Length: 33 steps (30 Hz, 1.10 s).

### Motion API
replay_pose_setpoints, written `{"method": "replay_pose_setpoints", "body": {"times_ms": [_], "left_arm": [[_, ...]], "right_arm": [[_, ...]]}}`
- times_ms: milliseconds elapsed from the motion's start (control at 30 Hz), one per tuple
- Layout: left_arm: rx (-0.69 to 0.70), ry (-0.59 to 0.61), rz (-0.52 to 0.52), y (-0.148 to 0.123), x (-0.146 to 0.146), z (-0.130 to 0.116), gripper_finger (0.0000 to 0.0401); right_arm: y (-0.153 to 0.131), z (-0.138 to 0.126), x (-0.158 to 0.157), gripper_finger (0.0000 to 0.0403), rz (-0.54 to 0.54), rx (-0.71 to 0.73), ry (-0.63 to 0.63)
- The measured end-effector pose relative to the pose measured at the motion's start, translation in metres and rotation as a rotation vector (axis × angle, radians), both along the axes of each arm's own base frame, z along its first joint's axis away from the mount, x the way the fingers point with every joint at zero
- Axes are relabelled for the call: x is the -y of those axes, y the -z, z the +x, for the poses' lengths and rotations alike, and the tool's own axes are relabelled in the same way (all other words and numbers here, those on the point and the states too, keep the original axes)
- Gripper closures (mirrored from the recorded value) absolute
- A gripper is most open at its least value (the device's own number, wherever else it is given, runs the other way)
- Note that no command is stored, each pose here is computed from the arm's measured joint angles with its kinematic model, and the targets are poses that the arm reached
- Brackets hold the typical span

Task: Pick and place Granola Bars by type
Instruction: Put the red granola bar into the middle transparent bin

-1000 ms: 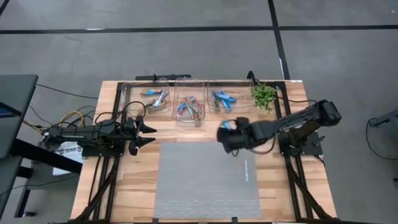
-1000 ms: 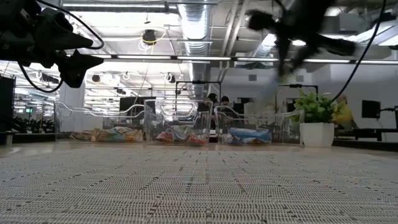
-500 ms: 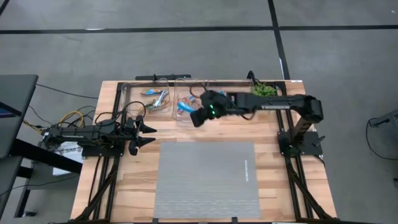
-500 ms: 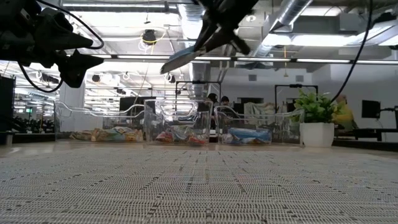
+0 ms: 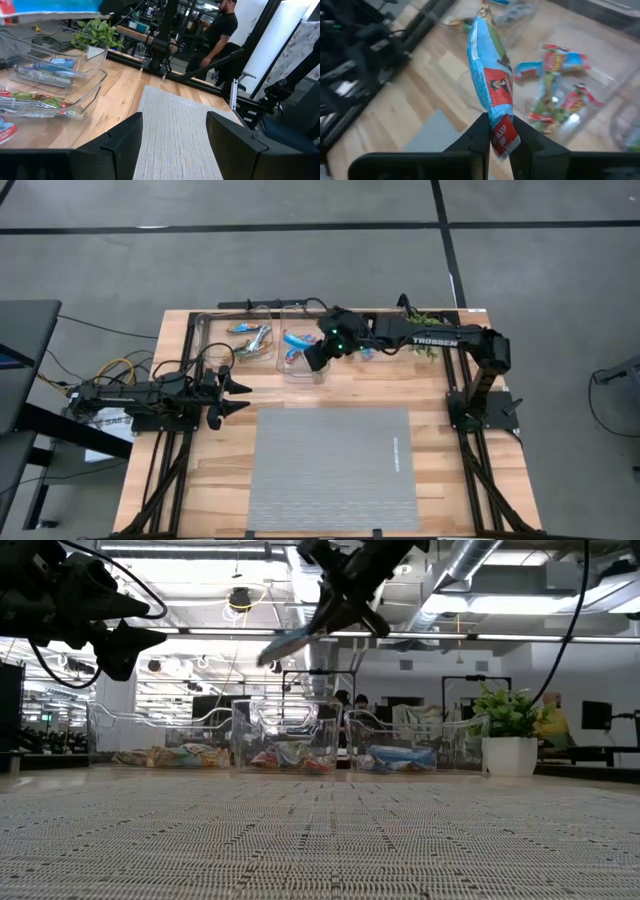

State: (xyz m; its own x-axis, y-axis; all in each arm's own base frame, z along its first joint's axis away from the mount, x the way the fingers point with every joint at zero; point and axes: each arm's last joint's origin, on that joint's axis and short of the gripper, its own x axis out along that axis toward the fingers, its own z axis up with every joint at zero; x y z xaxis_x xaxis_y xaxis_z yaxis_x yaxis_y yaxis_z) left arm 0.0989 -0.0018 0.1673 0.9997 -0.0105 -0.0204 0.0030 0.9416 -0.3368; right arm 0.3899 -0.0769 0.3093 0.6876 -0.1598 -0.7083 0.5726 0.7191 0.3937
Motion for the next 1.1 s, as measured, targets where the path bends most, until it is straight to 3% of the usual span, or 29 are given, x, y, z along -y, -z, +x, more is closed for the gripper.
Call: {"method": "replay_pose_setpoints", "body": {"times_ms": [233, 467, 667, 833, 1100], "left_arm": [[0.000, 0.000, 0.000, 0.000, 0.000, 0.000, 0.0189], [0.000, 0.002, 0.000, 0.000, 0.000, 0.000, 0.0189], [0.000, 0.000, 0.000, 0.000, 0.000, 0.000, 0.0189], [0.000, -0.001, 0.000, 0.000, 0.000, 0.000, 0.0189], [0.000, -0.001, 0.000, 0.000, 0.000, 0.000, 0.0189]], "right_arm": [[0.029, 0.000, 0.021, 0.0365, 0.026, -0.125, 0.047], [0.069, 0.013, 0.038, 0.0365, 0.079, -0.208, 0.003], [0.086, 0.016, 0.047, 0.0356, 0.121, -0.241, -0.009], [0.084, 0.017, 0.048, 0.0316, 0.080, -0.224, -0.060], [0.079, 0.017, 0.041, 0.0212, 0.045, -0.220, -0.116]]}}
